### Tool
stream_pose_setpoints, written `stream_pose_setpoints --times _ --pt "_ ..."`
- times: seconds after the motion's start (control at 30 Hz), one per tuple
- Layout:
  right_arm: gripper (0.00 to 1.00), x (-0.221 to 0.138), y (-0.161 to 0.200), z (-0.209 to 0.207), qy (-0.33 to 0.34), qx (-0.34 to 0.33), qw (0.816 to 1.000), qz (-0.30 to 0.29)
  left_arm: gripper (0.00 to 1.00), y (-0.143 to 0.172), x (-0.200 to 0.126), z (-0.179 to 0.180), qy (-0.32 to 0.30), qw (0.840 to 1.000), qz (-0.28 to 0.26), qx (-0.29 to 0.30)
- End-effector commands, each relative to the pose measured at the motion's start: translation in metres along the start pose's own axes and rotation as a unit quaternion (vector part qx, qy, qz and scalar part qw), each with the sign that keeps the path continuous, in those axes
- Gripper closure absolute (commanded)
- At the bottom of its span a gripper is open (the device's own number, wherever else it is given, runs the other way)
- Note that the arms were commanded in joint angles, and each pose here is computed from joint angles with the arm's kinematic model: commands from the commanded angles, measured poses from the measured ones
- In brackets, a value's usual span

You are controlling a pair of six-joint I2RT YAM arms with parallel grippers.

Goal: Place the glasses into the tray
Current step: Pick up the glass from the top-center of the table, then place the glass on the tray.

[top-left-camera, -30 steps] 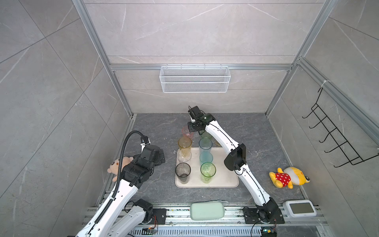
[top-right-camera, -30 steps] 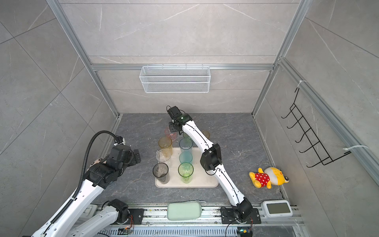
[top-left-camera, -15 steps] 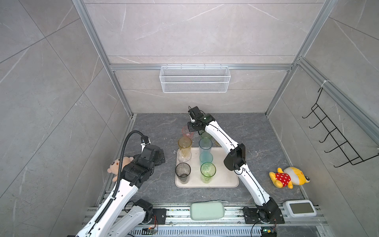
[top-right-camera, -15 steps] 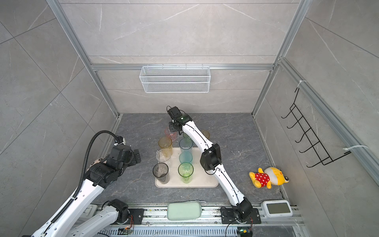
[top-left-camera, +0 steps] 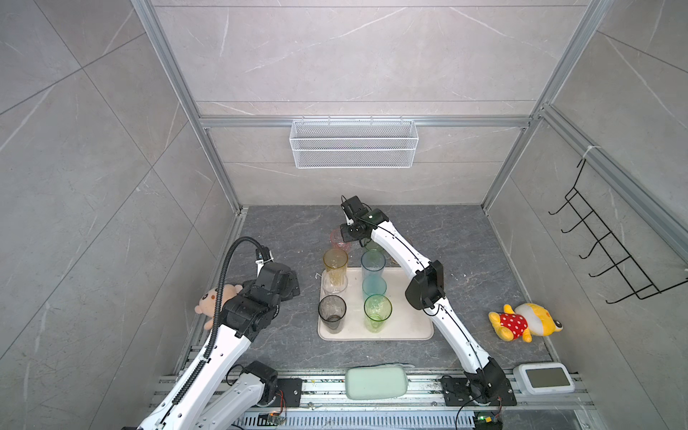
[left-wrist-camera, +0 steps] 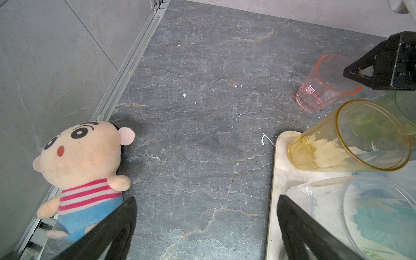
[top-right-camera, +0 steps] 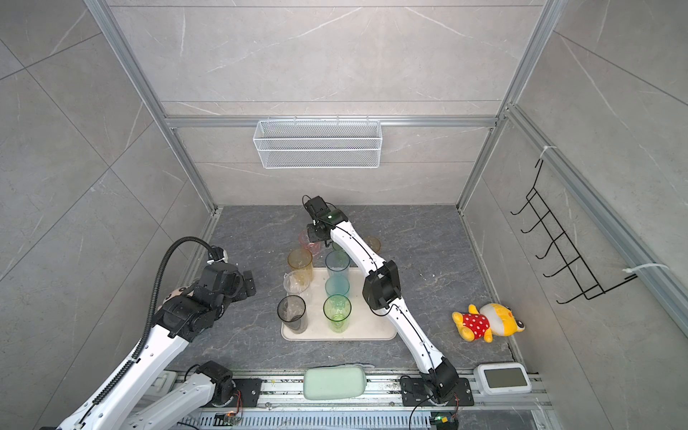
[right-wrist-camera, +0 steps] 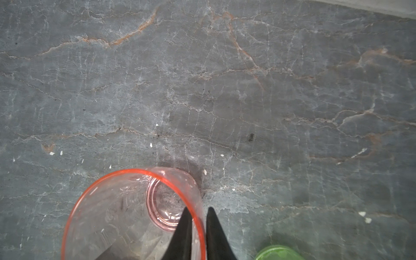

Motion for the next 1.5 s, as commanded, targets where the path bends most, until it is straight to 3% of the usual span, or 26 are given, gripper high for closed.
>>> stream_pose_setpoints --times 0.0,0.33,0.77,1.13,1.47 --pt "0.89 -0.007 -0.007 -0.002 -0.001 0.002 1.0 -0.014 0.03 -0.006 -0.003 -0.002 0.003 1.0 -0.014 -0.007" --pt "1.0 -0.051 -0.025 -0.004 -0.001 0.001 0.999 -0.04 0.03 -0.006 -0.003 -0.002 0.003 1.0 -0.013 -0.007" --pt "1.0 -0.153 -0.045 -0.018 0.025 -0.004 0.996 -0.083 0.03 -0.006 -0.005 0.0 0.005 1.0 -0.017 -0.011" --pt "1.0 -0.237 -0.034 -0.035 0.061 0.001 0.995 -0.082 0.03 -0.006 -0.005 -0.002 0.01 1.0 -0.017 -0.011" --pt "1.0 -0.288 -0.007 -0.053 0.099 0.011 0.992 -0.073 0.03 -0.005 -0.005 -0.002 0.015 1.0 -0.016 -0.013"
Point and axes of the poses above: each gripper's point midway between its finger pads, its own x axis out along the fingers, its own z axis along the line the jaws close on, y = z × x, the point moved 8 cm from there along -x, back along the fingers, and after that the axes turned 6 degrees about -x, right-handed, at the moved point
